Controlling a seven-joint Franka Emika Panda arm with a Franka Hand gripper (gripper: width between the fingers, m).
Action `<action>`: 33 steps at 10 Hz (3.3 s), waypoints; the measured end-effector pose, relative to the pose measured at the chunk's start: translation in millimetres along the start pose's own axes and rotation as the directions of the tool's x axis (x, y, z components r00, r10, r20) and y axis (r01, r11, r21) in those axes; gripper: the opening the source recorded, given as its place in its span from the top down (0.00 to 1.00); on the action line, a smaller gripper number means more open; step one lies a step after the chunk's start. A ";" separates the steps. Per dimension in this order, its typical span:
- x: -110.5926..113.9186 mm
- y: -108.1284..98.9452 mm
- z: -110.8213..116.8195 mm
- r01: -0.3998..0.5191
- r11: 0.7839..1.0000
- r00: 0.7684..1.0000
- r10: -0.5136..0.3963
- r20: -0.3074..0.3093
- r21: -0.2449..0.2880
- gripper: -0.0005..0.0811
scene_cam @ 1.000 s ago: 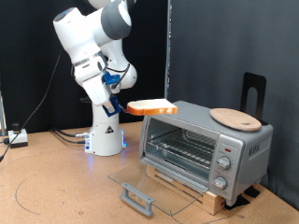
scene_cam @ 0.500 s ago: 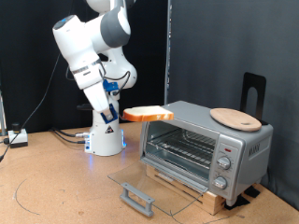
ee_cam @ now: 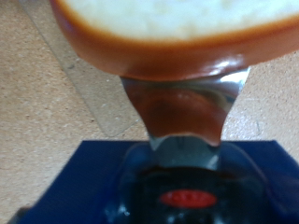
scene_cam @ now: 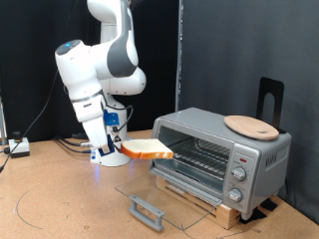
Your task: Make a piece of toast with the oven
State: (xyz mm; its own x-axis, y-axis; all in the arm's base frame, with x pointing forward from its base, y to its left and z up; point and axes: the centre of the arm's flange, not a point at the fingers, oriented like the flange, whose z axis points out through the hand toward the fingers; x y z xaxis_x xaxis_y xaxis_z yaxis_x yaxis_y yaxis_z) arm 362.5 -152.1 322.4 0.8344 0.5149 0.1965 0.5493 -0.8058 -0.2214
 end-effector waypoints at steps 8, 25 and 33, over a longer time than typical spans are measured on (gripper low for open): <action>47.1 -80.5 39.7 0.155 0.988 0.988 -0.155 0.020 -0.027 0.51; 88.6 -146.6 59.4 0.327 0.915 0.934 -0.273 0.232 -0.239 0.51; 96.1 -162.3 60.2 0.321 0.925 0.940 -0.284 0.192 -0.204 0.51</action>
State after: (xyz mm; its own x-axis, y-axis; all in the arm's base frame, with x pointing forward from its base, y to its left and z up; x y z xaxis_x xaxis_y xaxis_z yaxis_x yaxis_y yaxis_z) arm 356.2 45.8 319.7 0.6368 0.7684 0.0643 0.7667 -0.6398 0.0530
